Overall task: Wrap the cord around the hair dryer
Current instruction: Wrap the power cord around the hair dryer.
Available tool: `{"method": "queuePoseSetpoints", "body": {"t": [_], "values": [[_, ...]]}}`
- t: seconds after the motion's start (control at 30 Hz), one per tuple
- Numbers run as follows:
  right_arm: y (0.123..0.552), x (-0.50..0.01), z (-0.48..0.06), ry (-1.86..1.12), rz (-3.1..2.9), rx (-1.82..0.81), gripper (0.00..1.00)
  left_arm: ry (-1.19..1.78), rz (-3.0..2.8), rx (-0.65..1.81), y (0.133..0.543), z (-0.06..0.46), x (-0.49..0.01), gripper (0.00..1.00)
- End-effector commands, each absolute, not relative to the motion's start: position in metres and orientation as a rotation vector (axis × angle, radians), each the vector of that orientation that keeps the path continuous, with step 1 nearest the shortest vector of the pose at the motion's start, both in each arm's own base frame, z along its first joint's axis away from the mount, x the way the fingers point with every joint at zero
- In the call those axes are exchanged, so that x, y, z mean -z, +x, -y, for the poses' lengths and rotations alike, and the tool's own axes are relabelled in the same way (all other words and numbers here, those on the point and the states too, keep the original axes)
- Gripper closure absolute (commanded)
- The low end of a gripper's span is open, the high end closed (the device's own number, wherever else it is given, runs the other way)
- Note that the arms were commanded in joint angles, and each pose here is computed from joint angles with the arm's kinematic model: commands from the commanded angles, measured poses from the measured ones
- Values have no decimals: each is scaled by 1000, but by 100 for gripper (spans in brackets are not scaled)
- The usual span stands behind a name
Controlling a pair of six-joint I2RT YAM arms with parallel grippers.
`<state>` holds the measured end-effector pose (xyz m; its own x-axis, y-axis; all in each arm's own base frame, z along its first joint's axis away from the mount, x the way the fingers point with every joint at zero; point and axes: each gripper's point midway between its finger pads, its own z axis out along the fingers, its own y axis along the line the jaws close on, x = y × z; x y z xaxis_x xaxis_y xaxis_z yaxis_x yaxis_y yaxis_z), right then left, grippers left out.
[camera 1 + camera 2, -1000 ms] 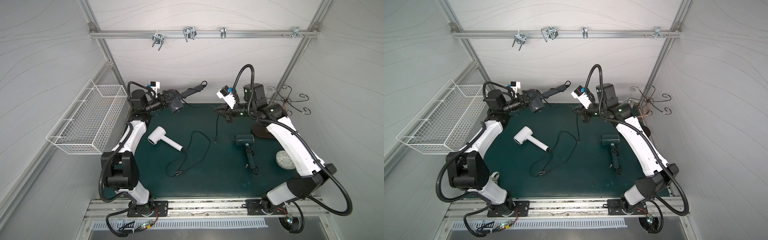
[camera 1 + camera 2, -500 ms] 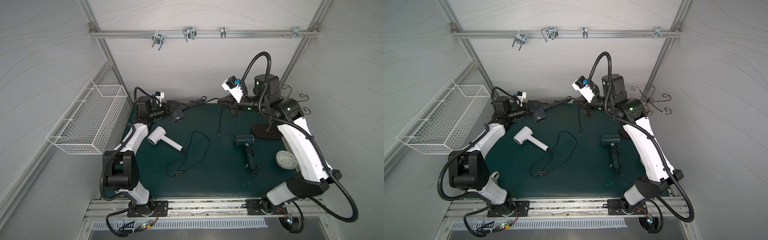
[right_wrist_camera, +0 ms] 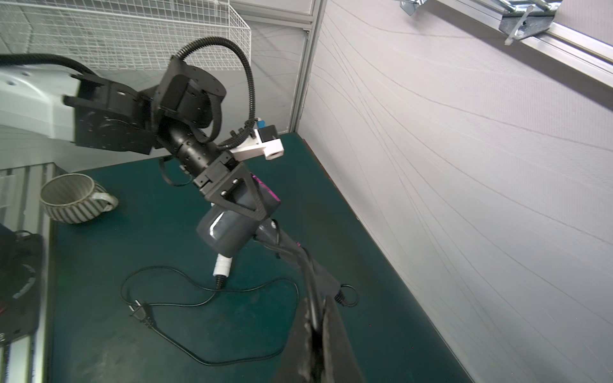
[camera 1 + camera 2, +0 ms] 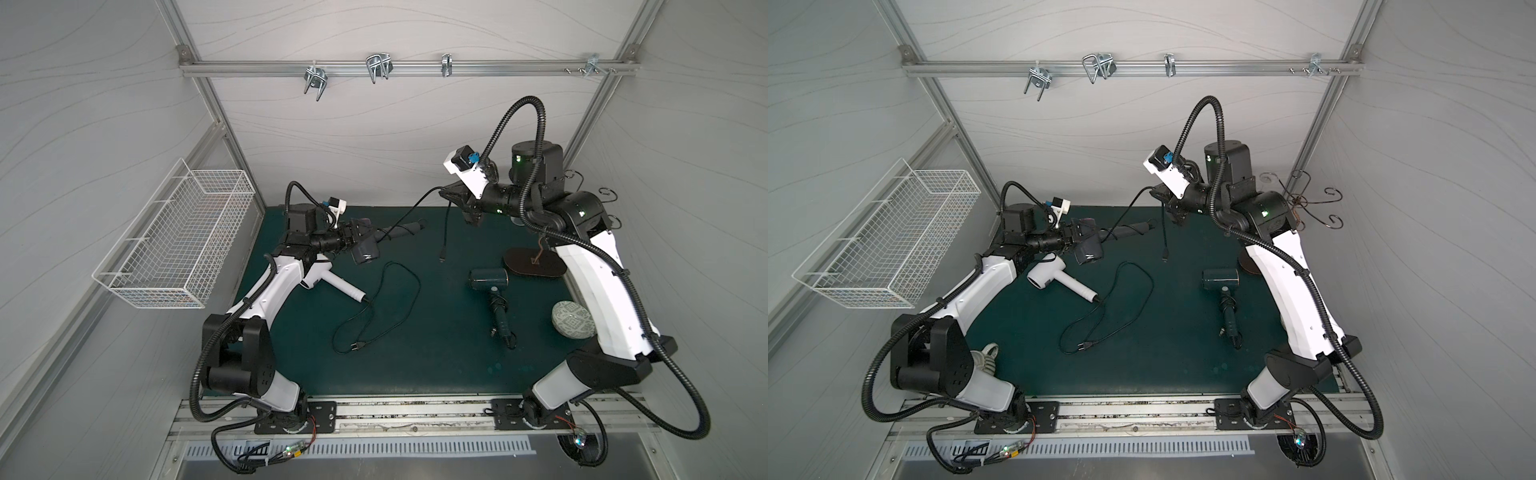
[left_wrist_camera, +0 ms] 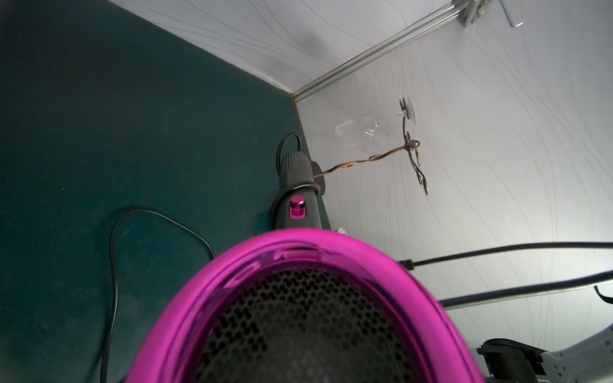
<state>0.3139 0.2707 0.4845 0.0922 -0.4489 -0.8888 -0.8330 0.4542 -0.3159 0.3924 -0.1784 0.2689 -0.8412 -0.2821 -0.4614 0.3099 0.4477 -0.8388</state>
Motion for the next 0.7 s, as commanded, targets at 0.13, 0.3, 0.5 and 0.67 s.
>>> {"method": "queuePoseSetpoints", "body": {"t": [0.13,0.3,0.5,0.67], "values": [[374,-496,-253,-1125,-1463,-232,100,289,-2175,1437,331,208,-285,100],[407,-485,-251,-1111,-1474,-253,100,469,-2134,1598,290,236,-304,100],[428,-453,-261,-1127,-1522,-416,100,665,-2013,1754,262,264,-348,100],[438,-411,-264,-1123,-1614,-616,100,728,-1882,1825,266,270,-390,100]]}}
